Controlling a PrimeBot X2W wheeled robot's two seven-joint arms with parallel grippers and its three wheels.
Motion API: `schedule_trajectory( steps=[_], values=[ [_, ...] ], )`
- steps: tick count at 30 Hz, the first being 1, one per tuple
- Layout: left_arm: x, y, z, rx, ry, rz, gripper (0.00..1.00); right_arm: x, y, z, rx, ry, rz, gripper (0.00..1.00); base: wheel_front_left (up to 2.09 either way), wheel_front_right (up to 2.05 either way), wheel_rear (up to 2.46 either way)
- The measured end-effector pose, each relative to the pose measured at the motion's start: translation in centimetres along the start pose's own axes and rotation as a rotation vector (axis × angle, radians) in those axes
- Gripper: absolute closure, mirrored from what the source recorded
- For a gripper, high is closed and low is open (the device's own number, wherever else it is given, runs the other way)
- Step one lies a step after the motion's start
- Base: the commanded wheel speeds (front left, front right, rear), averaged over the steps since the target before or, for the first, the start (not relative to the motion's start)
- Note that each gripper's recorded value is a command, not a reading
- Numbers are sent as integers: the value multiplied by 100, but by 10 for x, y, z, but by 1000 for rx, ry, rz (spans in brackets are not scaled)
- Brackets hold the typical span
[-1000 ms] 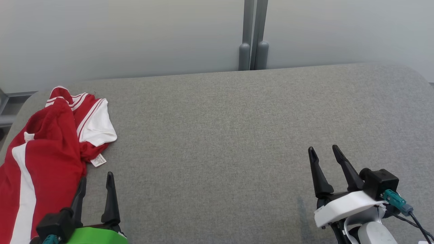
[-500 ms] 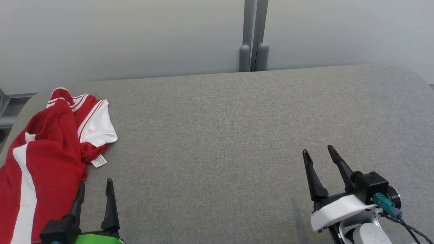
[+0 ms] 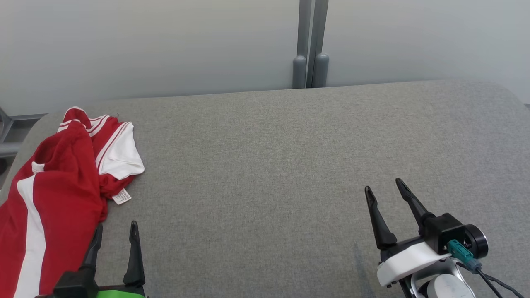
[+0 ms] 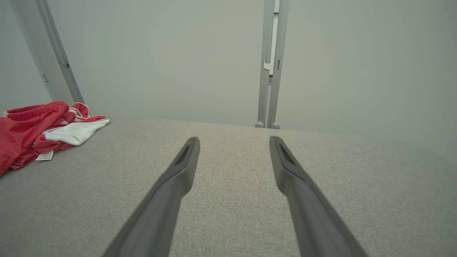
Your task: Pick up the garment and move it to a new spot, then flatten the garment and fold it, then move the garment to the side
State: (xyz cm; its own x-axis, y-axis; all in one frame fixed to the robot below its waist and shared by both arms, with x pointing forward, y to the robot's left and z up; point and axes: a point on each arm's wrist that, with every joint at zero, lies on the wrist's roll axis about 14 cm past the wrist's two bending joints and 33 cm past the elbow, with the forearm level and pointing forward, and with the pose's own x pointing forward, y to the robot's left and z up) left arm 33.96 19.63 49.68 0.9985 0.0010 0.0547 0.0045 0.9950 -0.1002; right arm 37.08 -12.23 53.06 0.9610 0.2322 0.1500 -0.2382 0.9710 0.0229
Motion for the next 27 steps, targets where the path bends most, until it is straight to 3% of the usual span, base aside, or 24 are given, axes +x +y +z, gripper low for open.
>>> schedule_trajectory(
  steps=[27],
  values=[
    [-5, -2, 0, 8, -5, -10, 0, -3, 0, -1, -9, 2, 1, 0, 0, 0, 0]
  ],
)
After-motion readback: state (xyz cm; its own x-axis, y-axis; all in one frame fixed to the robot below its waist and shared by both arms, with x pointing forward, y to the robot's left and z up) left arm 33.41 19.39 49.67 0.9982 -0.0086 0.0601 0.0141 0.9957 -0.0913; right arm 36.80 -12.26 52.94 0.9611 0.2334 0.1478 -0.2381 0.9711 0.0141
